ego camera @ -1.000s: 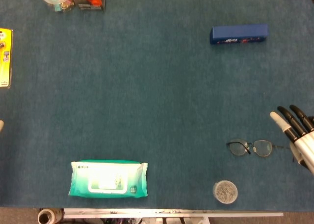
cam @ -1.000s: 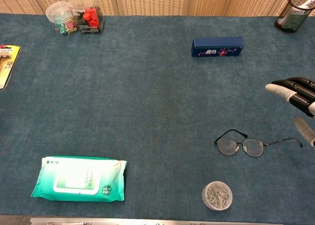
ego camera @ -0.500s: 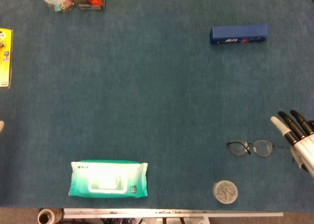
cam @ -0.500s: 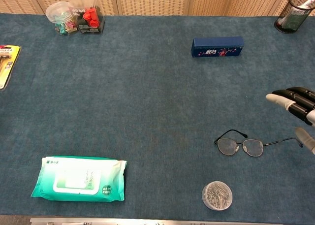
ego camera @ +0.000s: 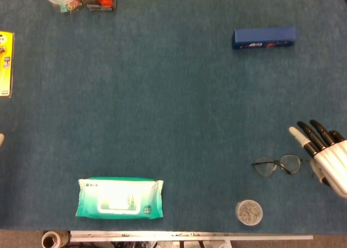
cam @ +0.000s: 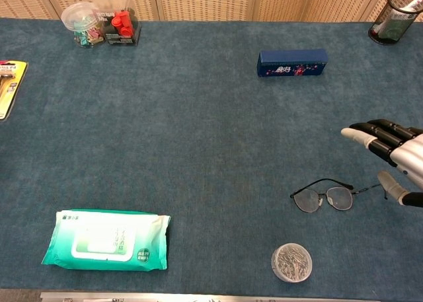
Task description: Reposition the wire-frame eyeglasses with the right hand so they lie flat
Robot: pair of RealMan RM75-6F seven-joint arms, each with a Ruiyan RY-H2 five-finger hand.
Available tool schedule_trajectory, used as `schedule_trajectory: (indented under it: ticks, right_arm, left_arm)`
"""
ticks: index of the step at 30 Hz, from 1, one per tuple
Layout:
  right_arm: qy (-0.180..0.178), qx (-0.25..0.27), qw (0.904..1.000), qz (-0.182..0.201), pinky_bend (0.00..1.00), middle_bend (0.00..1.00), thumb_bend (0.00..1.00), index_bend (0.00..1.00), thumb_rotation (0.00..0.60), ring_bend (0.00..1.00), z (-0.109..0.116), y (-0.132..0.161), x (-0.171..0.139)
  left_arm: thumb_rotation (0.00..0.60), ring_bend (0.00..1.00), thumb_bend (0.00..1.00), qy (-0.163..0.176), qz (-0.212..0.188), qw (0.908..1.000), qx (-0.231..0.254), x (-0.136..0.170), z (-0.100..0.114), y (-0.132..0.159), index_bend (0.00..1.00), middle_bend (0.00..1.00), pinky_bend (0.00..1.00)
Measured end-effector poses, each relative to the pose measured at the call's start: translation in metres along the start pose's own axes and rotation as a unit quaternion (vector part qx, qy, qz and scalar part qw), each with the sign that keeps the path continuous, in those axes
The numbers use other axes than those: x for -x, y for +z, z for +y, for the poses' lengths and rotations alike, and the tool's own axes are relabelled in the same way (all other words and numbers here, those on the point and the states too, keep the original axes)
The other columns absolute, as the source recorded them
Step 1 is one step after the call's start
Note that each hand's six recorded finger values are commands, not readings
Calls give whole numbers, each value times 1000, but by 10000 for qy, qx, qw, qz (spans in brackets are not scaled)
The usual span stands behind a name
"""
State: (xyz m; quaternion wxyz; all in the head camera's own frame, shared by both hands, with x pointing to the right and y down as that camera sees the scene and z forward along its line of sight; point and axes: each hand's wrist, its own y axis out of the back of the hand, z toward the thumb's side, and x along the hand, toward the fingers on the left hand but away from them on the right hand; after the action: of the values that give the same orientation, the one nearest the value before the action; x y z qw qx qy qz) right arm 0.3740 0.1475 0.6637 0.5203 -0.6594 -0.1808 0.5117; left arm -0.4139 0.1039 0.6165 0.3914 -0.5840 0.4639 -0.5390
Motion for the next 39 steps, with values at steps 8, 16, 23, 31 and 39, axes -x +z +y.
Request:
schedule_trajectory:
  ticks: [8, 16, 23, 31, 39]
  right_arm:
    - [33, 45, 9999, 154, 344, 102, 543, 0, 600, 94, -3, 9, 9]
    - [98, 64, 9995, 296, 344, 102, 543, 0, 600, 94, -6, 18, 15]
    - [138, 49, 9993, 344, 344, 102, 543, 0, 600, 94, -9, 21, 18]
    - [252, 33, 9989, 397, 343, 102, 544, 0, 600, 94, -14, 24, 21]
    - [311, 26, 9987, 401, 341, 102, 543, 0, 600, 94, -18, 24, 23]
  left_arm:
    - [600, 361, 193, 5, -2, 10000, 8, 0, 1, 0, 563, 511, 441]
    - [600, 361, 193, 25, 2, 10000, 33, 1, 3, -1, 563, 511, 441]
    - [600, 361, 194, 20, 4, 10000, 35, 1, 3, -1, 563, 510, 441]
    - [600, 361, 194, 9, 8, 10000, 49, 1, 3, -1, 563, 511, 441]
    - [600, 361, 194, 10, 3, 10000, 47, 1, 3, -1, 563, 511, 441]
